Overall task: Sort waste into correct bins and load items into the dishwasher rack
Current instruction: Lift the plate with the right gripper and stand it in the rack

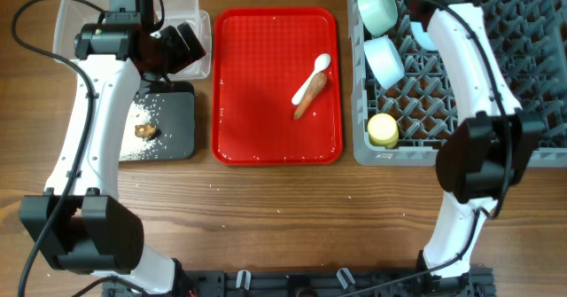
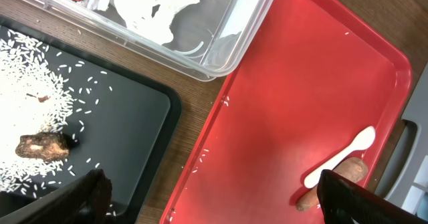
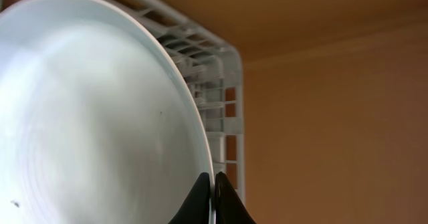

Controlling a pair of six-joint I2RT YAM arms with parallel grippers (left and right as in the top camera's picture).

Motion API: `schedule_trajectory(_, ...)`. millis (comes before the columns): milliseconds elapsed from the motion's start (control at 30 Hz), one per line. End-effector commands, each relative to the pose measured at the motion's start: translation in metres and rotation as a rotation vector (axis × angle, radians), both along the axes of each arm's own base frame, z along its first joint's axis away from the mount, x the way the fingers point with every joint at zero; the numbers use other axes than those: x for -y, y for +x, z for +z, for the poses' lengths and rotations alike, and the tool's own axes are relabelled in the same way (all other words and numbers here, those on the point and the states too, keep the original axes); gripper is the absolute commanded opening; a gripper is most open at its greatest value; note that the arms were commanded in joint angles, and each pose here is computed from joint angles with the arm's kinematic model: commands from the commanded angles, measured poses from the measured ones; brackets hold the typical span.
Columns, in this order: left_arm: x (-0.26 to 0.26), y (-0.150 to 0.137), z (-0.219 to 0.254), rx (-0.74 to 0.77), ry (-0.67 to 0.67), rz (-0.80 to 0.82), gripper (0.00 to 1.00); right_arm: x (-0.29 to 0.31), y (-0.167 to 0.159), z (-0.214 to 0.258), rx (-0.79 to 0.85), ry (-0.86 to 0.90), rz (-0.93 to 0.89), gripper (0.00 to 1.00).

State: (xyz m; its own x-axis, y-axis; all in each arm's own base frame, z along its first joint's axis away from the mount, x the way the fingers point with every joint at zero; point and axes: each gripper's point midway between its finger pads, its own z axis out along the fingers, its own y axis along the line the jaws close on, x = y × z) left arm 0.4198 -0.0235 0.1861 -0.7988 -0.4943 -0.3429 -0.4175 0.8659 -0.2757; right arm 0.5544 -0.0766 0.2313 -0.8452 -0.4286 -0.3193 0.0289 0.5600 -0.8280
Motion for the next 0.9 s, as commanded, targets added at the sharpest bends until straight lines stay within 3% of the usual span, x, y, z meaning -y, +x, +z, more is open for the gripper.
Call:
schedule_trajectory(0,-0.004,0.002,0.004,0.011,0.011,0.012,1.0,-0.007,0.007,-0.013,-0.008,0.043,0.035,0.04)
schedule_trajectory(67,-0.004,0.002,0.004,0.011,0.011,0.012,1.0,-0.017,0.012,-0.019,-0.012,0.092,0.082,0.07)
schedule_trajectory(100,-0.004,0.002,0.004,0.011,0.011,0.012,1.0,-0.022,0.013,-0.022,-0.019,0.112,0.103,0.14)
schedule_trajectory(233,-0.004,0.002,0.004,0.011,0.011,0.012,1.0,-0.03,0.014,-0.026,0.039,0.204,0.079,0.98)
schedule_trajectory(333,-0.004,0.002,0.004,0.011,0.011,0.012,1.0,-0.032,0.008,-0.017,0.14,0.311,0.003,1.0)
schedule_trajectory(433,-0.004,0.002,0.004,0.011,0.011,0.012,1.0,-0.061,-0.004,-0.003,0.115,0.492,0.105,1.0)
schedule_trajectory(500,-0.004,0.002,0.004,0.011,0.011,0.012,1.0,-0.113,-0.035,0.038,0.127,0.833,0.233,1.0)
schedule_trajectory(600,-0.004,0.002,0.004,0.011,0.011,0.012,1.0,-0.141,-0.061,0.058,0.114,1.04,0.261,1.0)
schedule_trajectory(667,-0.004,0.002,0.004,0.011,0.011,0.012,1.0,-0.155,-0.081,0.069,0.069,1.114,0.305,1.0)
schedule_trajectory(867,-0.004,0.002,0.004,0.011,0.011,0.012,1.0,-0.151,-0.116,0.071,0.01,1.154,0.22,1.0)
